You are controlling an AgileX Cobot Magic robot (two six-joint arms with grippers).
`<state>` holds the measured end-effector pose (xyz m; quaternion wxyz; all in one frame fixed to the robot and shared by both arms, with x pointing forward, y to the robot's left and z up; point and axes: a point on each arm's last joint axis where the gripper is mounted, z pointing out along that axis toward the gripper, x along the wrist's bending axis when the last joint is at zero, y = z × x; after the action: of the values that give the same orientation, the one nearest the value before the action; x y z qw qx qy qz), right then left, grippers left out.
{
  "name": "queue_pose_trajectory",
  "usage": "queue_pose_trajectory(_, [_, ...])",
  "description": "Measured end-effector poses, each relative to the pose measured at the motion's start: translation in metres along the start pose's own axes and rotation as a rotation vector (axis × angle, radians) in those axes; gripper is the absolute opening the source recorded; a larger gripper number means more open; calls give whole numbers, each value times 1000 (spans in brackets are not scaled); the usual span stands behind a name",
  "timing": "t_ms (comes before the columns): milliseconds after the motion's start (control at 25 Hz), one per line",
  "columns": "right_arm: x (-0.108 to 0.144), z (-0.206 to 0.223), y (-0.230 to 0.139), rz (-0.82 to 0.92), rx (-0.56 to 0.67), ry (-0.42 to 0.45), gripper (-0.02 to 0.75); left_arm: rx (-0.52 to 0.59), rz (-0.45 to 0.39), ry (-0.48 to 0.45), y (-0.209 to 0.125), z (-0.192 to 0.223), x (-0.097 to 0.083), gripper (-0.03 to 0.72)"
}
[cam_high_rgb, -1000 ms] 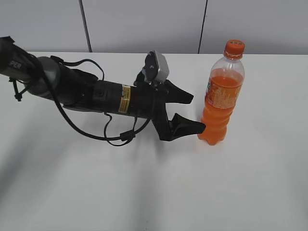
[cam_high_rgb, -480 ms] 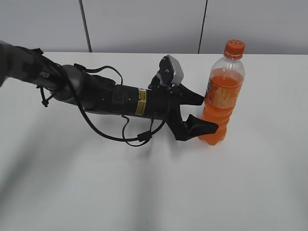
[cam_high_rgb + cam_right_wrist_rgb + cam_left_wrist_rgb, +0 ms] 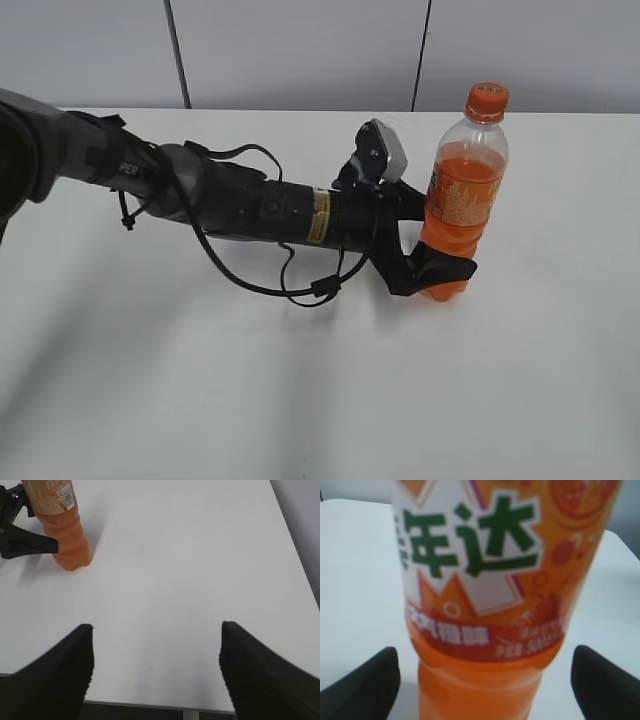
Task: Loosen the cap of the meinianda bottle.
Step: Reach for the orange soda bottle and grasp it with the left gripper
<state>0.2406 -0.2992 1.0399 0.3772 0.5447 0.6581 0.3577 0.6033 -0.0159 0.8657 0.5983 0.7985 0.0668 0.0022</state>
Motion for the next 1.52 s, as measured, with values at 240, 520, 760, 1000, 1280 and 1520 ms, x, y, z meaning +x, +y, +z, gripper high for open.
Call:
queue_pose_trajectory(240, [0, 0, 0, -1, 0, -2, 587, 14, 13, 22, 3, 7, 0, 609])
queue_pose_trajectory(520, [0, 0, 0, -1, 0, -2, 587, 15, 16, 27, 4, 7, 1, 501])
queue_pose_trajectory(760, [0, 0, 0, -3, 0, -4, 587, 16, 16, 27, 4, 8, 0, 405])
queue_pose_trajectory(1000, [0, 0, 0, -3, 0, -4, 587, 16, 16, 27, 4, 8, 0, 404])
queue_pose_trajectory(1280, [-3, -12, 15, 31, -41, -13, 550, 16, 16, 27, 4, 8, 0, 404])
queue_pose_trajectory(1520, [-9, -5, 65, 74, 44, -8, 477, 16, 17, 27, 4, 8, 0, 404])
